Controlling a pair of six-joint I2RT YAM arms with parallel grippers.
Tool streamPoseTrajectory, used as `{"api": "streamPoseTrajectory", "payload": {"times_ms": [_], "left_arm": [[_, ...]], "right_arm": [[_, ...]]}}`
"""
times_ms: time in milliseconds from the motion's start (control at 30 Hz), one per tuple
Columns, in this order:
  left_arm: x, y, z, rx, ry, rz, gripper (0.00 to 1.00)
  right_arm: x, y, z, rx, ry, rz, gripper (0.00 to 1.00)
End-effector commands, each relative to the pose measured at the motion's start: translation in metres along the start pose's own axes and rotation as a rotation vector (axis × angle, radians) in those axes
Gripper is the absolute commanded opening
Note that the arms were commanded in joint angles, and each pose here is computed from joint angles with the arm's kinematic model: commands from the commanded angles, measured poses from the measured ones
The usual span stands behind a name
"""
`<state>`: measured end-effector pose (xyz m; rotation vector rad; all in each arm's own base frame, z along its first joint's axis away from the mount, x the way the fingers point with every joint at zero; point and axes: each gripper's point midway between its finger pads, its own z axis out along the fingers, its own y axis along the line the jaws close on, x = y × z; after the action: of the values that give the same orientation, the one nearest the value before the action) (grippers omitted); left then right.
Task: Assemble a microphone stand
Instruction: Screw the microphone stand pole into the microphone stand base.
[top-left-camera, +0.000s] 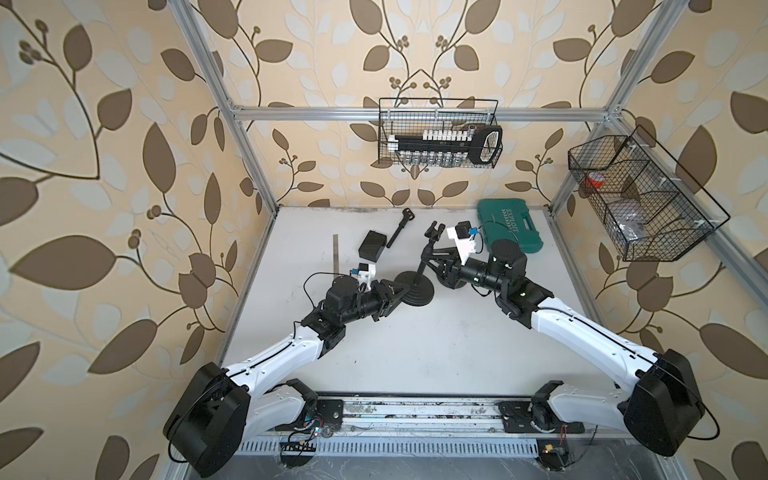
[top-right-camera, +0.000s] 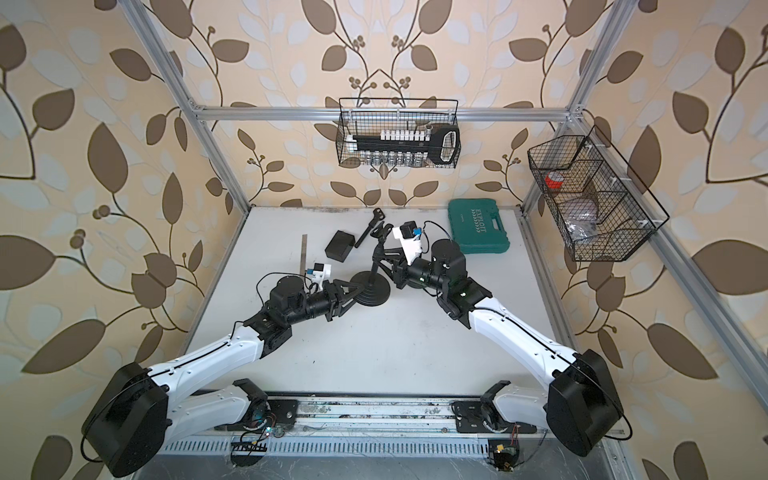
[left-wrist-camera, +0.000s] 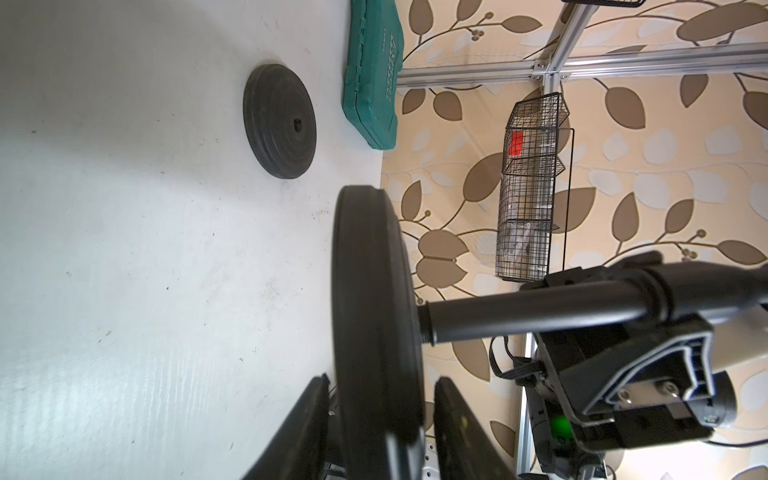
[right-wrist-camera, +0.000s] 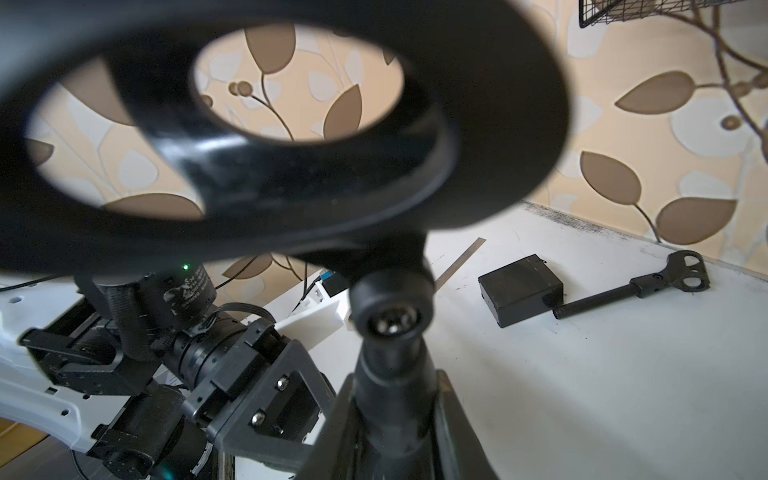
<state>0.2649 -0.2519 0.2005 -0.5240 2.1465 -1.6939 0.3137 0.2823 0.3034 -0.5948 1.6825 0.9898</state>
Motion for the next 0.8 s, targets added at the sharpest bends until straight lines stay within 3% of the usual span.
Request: {"api": "streamPoseTrajectory", "payload": {"times_ms": [0,367,767], "left_arm": [[-0.001,-0.010,0.000,0.045,0.001,0.015,0.41],[-0.002,-0.009,-0.004,0.048,-0.020,0.010,0.35],[-0.007,-0.010,-0.012,0.087,-0.077,0.007,0.21]], "right_arm": [[-0.041,0.016,-0.001,-0.042,-0.124,-0.036,0.02],[-0.038,0.019,0.003,-0.046,-0.128,-0.035,0.02],[-0.030,0.024,0.006,-0.036,-0.141,-0.052,0.02]]}}
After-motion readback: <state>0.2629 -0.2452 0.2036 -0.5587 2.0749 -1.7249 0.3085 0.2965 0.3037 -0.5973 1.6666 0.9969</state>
